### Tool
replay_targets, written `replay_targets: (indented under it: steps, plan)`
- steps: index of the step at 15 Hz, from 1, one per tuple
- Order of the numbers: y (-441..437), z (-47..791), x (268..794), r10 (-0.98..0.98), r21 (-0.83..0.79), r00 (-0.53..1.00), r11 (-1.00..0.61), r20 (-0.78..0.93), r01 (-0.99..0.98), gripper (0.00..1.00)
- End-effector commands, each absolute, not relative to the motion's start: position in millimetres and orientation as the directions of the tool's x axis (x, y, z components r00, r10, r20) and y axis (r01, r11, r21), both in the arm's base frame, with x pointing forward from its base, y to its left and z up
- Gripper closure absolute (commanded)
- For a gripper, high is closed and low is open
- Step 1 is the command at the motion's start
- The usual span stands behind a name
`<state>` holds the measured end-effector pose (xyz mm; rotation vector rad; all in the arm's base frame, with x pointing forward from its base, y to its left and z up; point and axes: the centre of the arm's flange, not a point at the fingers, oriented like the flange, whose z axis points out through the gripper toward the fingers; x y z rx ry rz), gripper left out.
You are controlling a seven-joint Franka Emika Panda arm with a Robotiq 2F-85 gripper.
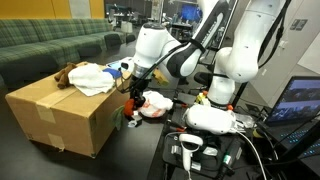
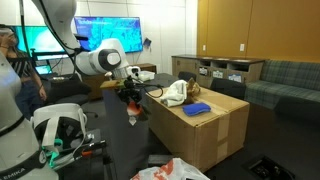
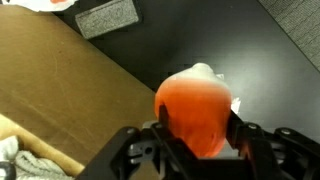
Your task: Swap the things on the box with the things on the table
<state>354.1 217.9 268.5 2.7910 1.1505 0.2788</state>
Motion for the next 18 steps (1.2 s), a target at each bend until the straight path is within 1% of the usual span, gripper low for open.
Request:
replay_targets:
  steps: [1, 2, 3, 4, 6, 9, 14, 18]
  plan:
    - [221, 273, 367, 0.694, 0.162, 0.709, -0.720, 0.129, 0.675, 0.13]
    - [221, 275, 370, 0.690, 0.160, 0.713, -0.723, 0.123, 0.672, 0.05]
    - [220, 276, 372, 0.691, 0.157, 0.713, -0.722, 0.120, 0.674, 0.01]
    - [218, 278, 375, 0.684, 0.155, 0.720, -0.728, 0.117, 0.667, 0.00]
    - [211, 283, 377, 0.667, 0.150, 0.736, -0.744, 0.111, 0.651, 0.00]
    - [188, 294, 373, 0.592, 0.124, 0.802, -0.805, 0.083, 0.581, 0.00]
    - [138, 305, 345, 0.415, 0.158, 0.889, -0.881, -0.195, 0.446, 0.00]
    - [108, 311, 310, 0.309, 0.175, 0.896, -0.910, -0.317, 0.376, 0.00]
